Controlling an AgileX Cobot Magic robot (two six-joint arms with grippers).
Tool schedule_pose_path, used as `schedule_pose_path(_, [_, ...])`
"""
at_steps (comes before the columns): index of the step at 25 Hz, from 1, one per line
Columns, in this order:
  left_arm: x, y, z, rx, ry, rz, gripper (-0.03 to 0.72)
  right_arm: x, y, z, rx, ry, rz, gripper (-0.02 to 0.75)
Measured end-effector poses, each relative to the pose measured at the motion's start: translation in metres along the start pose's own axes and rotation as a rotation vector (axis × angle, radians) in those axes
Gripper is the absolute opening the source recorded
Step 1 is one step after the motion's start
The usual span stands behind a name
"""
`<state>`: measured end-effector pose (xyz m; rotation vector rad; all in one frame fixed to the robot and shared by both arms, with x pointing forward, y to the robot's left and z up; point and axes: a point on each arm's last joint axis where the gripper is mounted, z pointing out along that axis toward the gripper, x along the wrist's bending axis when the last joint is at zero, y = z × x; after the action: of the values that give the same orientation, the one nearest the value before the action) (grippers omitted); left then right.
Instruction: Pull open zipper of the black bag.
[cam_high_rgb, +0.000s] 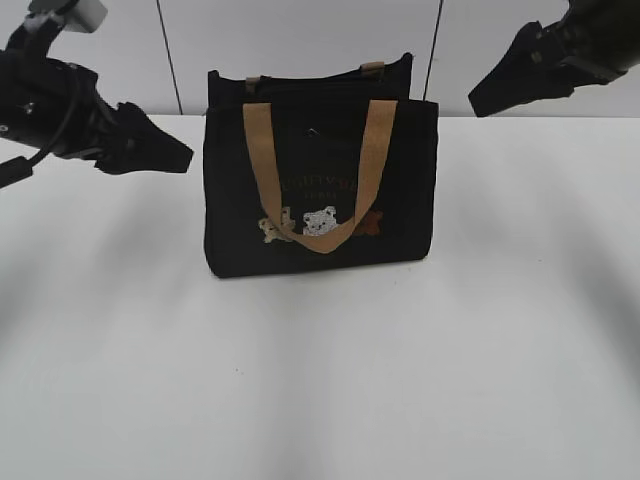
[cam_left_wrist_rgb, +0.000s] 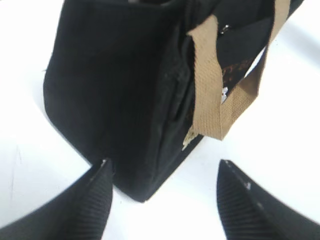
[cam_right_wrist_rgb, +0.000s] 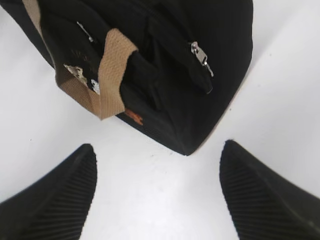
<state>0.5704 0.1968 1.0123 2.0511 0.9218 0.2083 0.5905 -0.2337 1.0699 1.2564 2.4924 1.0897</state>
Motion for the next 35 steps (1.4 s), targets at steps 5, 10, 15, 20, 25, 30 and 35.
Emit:
schedule_pose_path(5, [-0.021, -0.012, -0.031, 0.051, 0.038, -0.048, 0.489, 0.021, 0.0, -0.014, 0.068, 0.002, 0.015, 0.576])
schedule_pose_path(10, [-0.044, -0.017, -0.071, 0.085, 0.103, -0.082, 0.489, 0.052, 0.0, -0.025, 0.148, -0.012, -0.029, 0.577])
schedule_pose_path(15, [-0.076, -0.014, -0.12, 0.08, 0.125, -0.108, 0.489, 0.081, -0.001, -0.053, 0.153, -0.01, -0.018, 0.577])
schedule_pose_path(20, [-0.098, -0.028, -0.162, 0.095, 0.254, -0.128, 0.489, 0.106, -0.027, -0.075, 0.151, -0.021, -0.014, 0.577])
schedule_pose_path(25, [-0.126, -0.062, -0.194, 0.035, 0.336, -0.113, 0.489, 0.125, -0.074, -0.093, 0.161, -0.043, 0.008, 0.578])
schedule_pose_path(30, [-0.149, -0.105, -0.211, -0.017, 0.384, -0.104, 0.474, 0.146, -0.121, -0.118, 0.077, -0.09, 0.021, 0.577])
schedule_pose_path(35, [-0.163, -0.135, -0.222, -0.05, 0.432, -0.158, 0.47, 0.163, -0.173, -0.136, -0.014, -0.155, 0.047, 0.575])
